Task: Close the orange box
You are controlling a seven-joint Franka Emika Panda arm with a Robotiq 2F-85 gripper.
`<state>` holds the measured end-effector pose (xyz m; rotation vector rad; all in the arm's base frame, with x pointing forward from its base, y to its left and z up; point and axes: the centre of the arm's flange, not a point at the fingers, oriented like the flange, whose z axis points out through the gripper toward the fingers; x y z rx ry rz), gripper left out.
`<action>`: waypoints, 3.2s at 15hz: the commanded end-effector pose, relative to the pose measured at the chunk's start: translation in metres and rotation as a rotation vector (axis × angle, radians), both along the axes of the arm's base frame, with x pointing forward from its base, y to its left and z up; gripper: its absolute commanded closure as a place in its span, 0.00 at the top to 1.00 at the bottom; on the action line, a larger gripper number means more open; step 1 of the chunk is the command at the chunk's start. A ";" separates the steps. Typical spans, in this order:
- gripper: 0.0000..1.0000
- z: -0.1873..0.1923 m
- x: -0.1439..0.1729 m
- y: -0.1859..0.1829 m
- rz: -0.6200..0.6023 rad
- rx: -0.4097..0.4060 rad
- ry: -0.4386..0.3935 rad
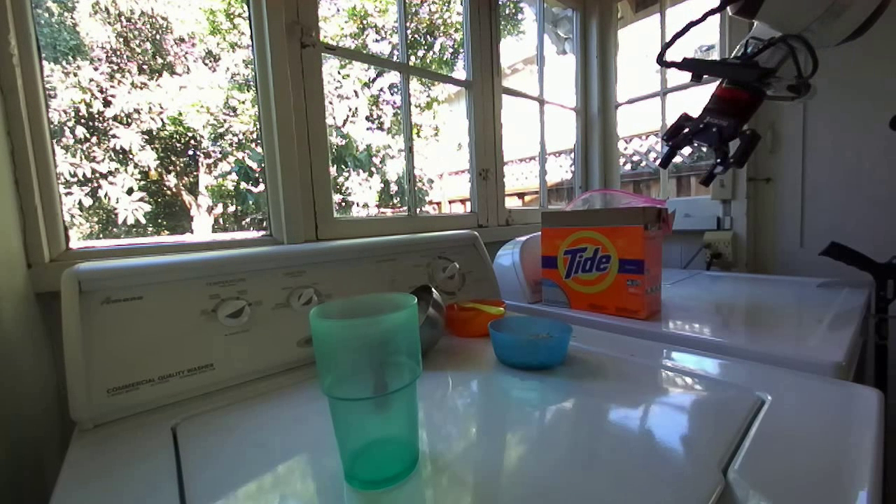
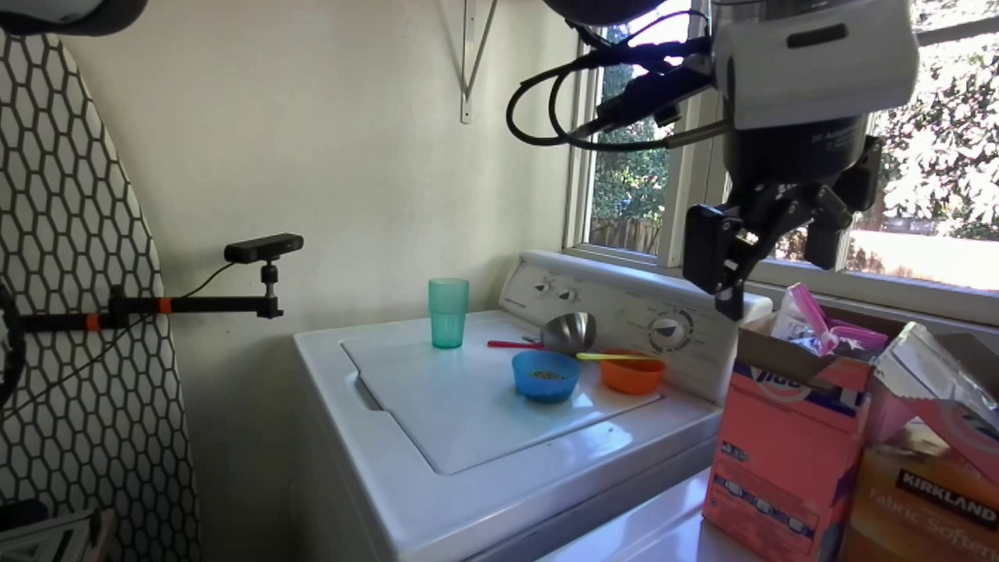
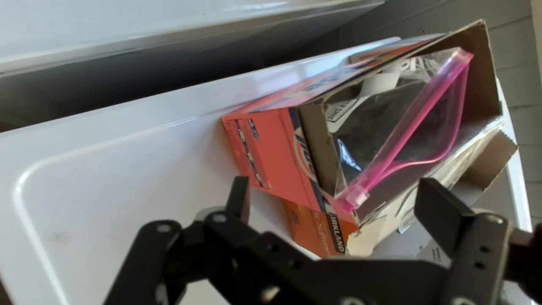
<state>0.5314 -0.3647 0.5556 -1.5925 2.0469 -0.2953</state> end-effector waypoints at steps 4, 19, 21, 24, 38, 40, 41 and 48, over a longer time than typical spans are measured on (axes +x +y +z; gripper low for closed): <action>1.00 -0.005 0.010 -0.018 -0.011 -0.033 -0.016; 1.00 -0.085 0.023 -0.095 0.042 -0.074 0.007; 1.00 -0.086 0.029 -0.099 0.055 -0.060 -0.015; 1.00 -0.085 0.022 -0.104 0.126 -0.032 -0.086; 1.00 -0.104 0.034 -0.106 0.101 0.023 -0.167; 1.00 -0.103 0.039 -0.103 0.089 0.044 -0.213; 1.00 -0.102 0.041 -0.102 0.081 0.050 -0.234; 1.00 -0.103 0.047 -0.114 -0.089 0.053 -0.306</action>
